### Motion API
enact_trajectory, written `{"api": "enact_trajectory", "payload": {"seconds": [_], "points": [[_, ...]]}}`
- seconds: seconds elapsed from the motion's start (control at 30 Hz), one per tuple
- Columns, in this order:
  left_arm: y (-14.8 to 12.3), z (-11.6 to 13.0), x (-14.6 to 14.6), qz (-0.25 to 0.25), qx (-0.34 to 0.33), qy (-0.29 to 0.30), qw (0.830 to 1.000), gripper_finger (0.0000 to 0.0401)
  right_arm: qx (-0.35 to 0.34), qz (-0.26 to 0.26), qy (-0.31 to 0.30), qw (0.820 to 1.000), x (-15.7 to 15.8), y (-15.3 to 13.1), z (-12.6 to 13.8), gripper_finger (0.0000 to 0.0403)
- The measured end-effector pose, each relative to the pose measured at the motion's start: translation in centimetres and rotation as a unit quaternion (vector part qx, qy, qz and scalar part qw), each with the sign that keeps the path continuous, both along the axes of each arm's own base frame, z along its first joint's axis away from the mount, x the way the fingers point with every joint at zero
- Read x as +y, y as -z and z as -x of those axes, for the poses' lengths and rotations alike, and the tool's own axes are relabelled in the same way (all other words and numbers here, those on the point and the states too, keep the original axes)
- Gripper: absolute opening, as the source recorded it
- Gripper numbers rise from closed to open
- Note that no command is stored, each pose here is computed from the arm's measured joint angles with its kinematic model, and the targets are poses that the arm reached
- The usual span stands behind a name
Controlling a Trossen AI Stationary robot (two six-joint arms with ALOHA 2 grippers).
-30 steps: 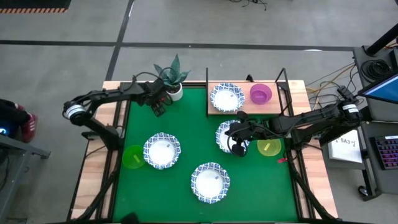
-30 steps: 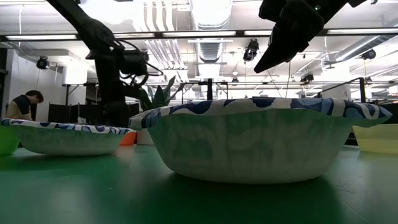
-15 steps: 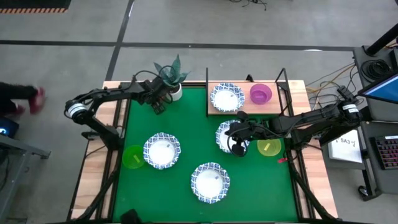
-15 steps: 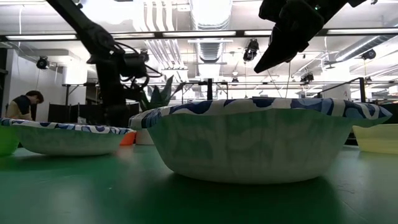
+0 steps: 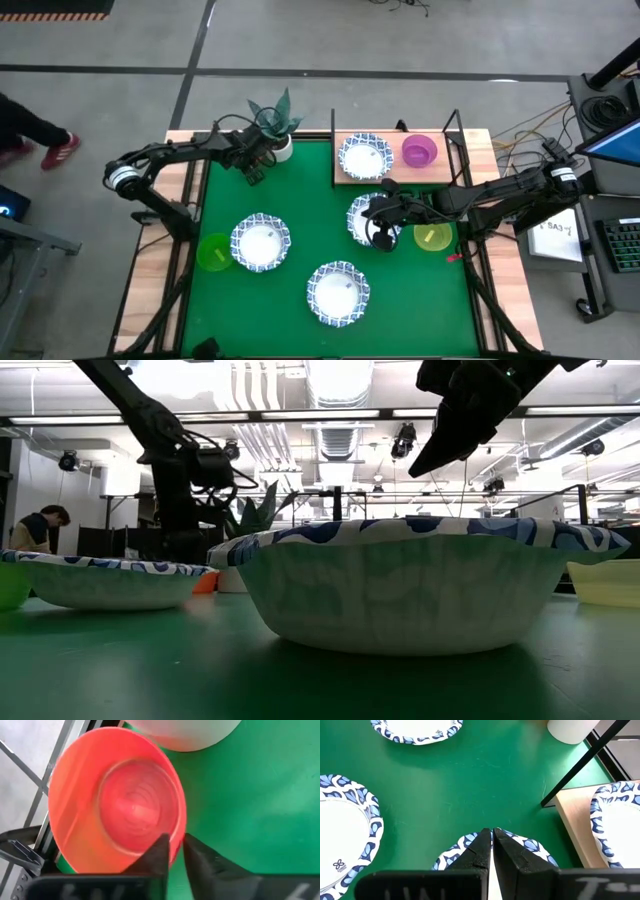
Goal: Place and stack bowls onto a shelf
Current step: Stack the orange bowl on top of the purple bowl on the shelf
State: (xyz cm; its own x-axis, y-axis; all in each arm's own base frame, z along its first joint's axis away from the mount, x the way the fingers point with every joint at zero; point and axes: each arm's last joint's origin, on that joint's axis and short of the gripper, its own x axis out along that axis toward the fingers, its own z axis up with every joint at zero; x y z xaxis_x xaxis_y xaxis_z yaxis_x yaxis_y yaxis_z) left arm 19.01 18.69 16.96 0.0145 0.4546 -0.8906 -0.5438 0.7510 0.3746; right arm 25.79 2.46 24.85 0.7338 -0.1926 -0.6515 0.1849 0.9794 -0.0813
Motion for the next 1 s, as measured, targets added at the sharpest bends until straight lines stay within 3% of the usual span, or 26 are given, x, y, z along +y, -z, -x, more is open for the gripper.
{"api": "enact_trajectory", "payload": {"seconds": [0.07, 0.23, 0.43, 0.63, 0.83, 1.0], "points": [[0.0, 0.1, -0.1, 0.003, 0.002, -0.003, 1.0, 0.0009, 0.0, 0.0, 0.0, 1.0, 0.0, 0.0, 0.0, 0.0009], [-0.8, 0.4, -0.9, 0.009, 0.006, 0.0, 1.0, 0.0002, 0.005, -0.005, 0.001, 1.0, 0.0, 0.1, 0.1, 0.0009], [-3.8, 1.2, -3.3, -0.004, -0.02, 0.007, 1.0, 0.0, 0.016, -0.009, -0.006, 1.0, 0.6, 0.3, 0.3, 0.0009], [-7.5, 1.9, -8.5, -0.003, -0.081, 0.108, 0.991, 0.0, 0.017, -0.011, -0.035, 0.999, 2.1, 0.0, 0.9, 0.0009], [-10.8, 1.2, -14.0, -0.007, -0.237, 0.211, 0.948, 0.0, -0.008, -0.006, -0.085, 0.996, 3.9, -1.3, 2.3, 0.0009], [-13.3, -0.8, -17.6, -0.036, -0.378, 0.301, 0.875, 0.0, -0.052, 0.001, -0.119, 0.992, 4.5, -2.7, 3.9, 0.0009]]}}
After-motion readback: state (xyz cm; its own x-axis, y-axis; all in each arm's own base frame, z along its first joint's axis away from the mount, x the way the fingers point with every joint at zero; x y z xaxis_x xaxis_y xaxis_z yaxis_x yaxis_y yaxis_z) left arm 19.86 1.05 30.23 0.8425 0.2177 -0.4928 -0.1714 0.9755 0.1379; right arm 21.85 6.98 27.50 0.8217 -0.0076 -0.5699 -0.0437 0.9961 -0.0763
